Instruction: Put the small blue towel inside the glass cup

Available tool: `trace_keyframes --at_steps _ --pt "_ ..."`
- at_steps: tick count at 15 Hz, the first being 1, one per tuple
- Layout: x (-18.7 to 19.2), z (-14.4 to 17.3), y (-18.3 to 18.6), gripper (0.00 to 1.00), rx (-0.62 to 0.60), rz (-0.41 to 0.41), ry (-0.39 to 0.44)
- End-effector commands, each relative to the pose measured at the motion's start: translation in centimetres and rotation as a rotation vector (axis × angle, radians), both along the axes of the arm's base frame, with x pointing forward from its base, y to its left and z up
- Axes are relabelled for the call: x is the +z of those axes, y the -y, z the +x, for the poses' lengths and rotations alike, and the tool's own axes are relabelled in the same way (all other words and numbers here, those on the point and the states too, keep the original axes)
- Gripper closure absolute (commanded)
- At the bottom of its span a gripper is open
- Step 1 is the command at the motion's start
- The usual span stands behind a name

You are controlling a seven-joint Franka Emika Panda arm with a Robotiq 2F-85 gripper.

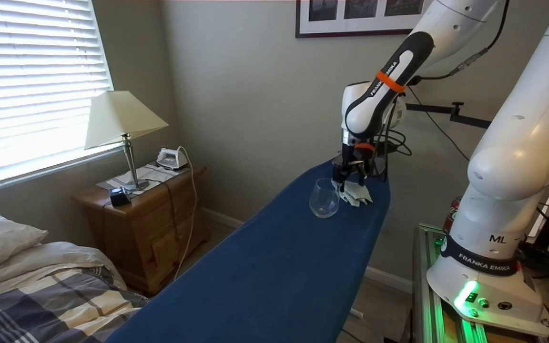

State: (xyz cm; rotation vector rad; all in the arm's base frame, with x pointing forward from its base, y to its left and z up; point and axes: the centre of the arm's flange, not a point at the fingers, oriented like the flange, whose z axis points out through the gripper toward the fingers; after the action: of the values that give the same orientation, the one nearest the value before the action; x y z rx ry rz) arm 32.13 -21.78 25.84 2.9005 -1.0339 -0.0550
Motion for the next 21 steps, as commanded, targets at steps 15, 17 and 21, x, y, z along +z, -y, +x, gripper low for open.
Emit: trace_keyframes --at_steps 15,17,21 --pt "4.2 1.6 -2.8 0.98 0.065 -0.024 0.044" --pt "6.4 1.9 -3.7 0.98 0.086 -0.034 0.057" --pt "11.3 2.6 -5.0 0.98 0.129 -0.079 0.111"
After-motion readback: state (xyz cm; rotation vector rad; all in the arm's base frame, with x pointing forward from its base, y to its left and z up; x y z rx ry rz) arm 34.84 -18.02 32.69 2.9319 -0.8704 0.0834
